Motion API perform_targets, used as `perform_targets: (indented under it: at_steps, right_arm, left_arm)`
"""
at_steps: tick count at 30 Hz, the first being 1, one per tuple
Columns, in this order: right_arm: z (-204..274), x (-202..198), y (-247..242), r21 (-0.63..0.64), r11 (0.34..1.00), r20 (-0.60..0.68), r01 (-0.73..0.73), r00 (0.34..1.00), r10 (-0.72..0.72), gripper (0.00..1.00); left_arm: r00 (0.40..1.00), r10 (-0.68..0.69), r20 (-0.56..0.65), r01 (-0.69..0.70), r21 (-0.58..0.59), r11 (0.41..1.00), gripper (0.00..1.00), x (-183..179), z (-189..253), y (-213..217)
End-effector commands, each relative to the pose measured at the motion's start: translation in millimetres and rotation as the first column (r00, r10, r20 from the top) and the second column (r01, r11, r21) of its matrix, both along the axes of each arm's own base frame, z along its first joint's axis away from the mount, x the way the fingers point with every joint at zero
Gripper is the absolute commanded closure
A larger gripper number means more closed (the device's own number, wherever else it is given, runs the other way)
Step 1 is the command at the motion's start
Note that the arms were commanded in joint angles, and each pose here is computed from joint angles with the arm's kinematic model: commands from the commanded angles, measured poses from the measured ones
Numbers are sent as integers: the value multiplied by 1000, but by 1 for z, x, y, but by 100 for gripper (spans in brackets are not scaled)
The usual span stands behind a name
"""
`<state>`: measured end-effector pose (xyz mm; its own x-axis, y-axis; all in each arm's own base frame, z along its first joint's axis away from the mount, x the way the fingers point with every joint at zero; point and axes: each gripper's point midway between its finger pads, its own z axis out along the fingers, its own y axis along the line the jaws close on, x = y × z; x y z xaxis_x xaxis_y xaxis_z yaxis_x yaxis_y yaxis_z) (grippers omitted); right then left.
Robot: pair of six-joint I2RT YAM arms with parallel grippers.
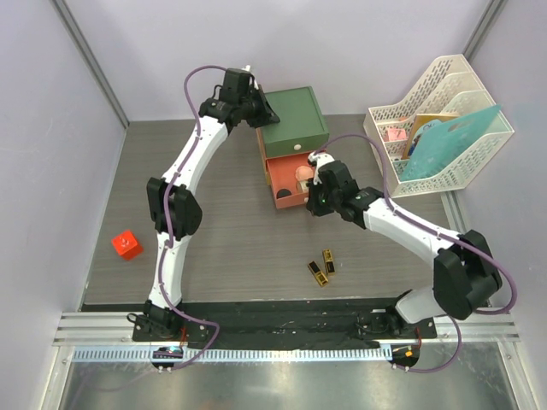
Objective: Organize the makeup
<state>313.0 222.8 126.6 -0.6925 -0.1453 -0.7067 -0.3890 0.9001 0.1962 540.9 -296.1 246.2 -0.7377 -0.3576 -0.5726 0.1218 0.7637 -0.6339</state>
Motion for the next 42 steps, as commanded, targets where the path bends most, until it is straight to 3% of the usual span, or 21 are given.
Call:
perform_targets:
  at_steps: [1, 7, 14, 23, 35, 39, 41, 42]
  right_arm:
    - [9, 37, 5, 5, 997, 131, 71, 989, -71, 99]
    - [34, 85, 8, 7, 985, 282, 172, 945, -167, 99]
    - [79, 131, 29, 60, 981, 415, 187, 889, -195, 99]
    - [68, 175, 42, 21, 973, 464, 231, 859, -214, 99]
    - [83, 165, 39, 79, 969, 464, 235, 851, -245, 99]
    - [111, 147, 24, 187, 942, 458, 280, 823, -336, 99]
    - [103, 136, 21, 248, 922, 400, 297, 835, -377, 99]
    - [109, 131, 19, 288, 908, 383, 305, 832, -401, 94]
  left_arm:
    - [986, 25, -163, -8, 103, 995, 100, -9, -63, 19]
    - [985, 34, -167, -16, 108, 994, 100, -9, -60, 28]
    - [983, 30, -182, -6, 131, 991, 100, -13, -65, 32]
    - [977, 19, -211, 12, 144, 990, 100, -18, -74, 32]
    - [974, 4, -224, 29, 147, 989, 100, -21, -79, 32]
    - [972, -1, -233, 37, 150, 988, 100, -23, -83, 32]
    - [972, -6, -236, 41, 144, 989, 100, -24, -84, 31]
    - [971, -6, -240, 42, 145, 989, 100, -25, -86, 31]
